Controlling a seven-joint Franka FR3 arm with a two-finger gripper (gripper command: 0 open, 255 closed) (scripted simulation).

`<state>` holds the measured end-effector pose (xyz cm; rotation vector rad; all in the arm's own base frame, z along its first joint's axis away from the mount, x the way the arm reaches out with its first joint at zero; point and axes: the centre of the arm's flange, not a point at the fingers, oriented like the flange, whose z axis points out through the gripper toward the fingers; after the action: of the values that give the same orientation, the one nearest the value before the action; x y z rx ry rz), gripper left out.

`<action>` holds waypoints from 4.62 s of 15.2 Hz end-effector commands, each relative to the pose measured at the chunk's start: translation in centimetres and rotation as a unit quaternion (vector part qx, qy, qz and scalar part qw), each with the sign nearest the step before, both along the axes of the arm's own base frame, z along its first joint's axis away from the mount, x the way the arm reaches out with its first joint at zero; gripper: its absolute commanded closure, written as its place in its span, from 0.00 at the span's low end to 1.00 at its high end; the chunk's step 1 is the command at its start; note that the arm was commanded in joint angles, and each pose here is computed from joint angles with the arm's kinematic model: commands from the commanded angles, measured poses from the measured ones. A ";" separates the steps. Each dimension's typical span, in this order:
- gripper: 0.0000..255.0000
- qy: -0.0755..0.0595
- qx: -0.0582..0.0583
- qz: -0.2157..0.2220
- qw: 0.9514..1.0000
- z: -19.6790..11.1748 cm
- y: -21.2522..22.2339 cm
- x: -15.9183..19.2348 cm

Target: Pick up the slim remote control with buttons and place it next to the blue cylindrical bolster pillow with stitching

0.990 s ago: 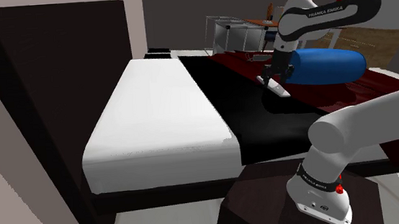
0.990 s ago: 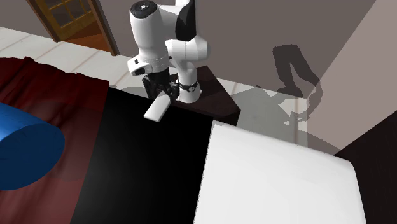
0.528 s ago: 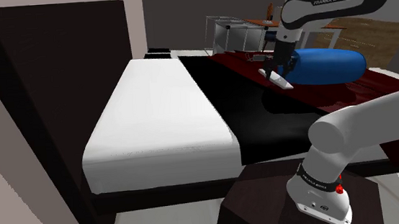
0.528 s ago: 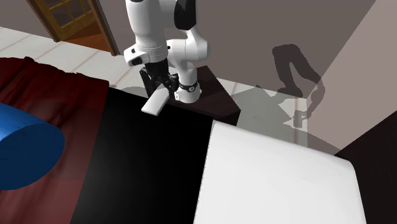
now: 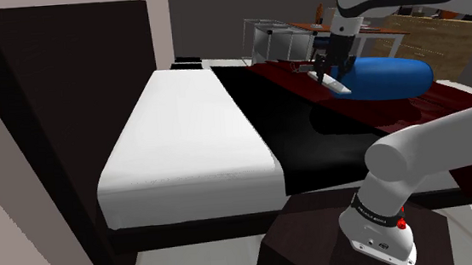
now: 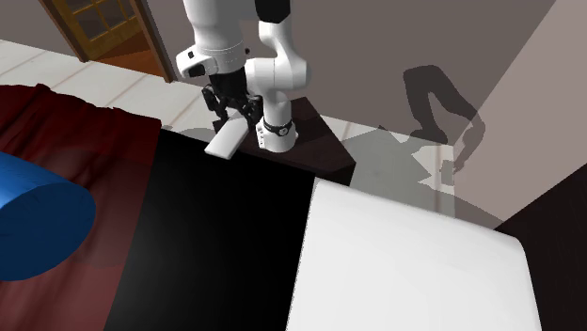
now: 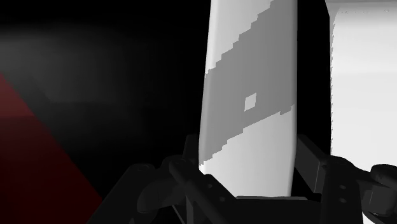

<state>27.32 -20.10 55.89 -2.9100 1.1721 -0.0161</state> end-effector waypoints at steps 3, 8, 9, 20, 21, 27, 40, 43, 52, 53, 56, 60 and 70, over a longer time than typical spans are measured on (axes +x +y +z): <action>1.00 0.000 0.000 0.000 1.000 2.2 -0.1 0.0; 1.00 0.000 0.000 0.000 1.000 4.8 -0.1 0.0; 1.00 0.000 0.000 0.000 1.000 5.4 -0.1 0.0; 1.00 0.000 0.000 0.000 1.000 8.1 -6.4 -2.2; 1.00 0.000 0.000 0.000 1.000 8.1 -7.6 -2.6; 1.00 0.000 0.000 0.000 1.000 8.2 -15.1 -5.2; 1.00 0.000 0.000 0.000 1.000 8.3 -31.3 -10.7; 1.00 0.000 0.000 0.000 1.000 8.3 -35.1 -12.0; 1.00 0.000 0.000 0.000 1.000 4.1 -36.1 -12.4; 1.00 0.000 0.000 0.000 1.000 3.6 -36.1 -12.4; 1.00 0.000 0.000 0.000 1.000 2.0 -36.1 -12.4; 1.00 0.000 0.000 0.000 1.000 -0.1 -36.1 -12.4; 1.00 0.000 0.000 0.000 1.000 -5.4 -36.1 -12.4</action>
<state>14.94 -56.23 51.07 -2.9103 1.1717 -0.0170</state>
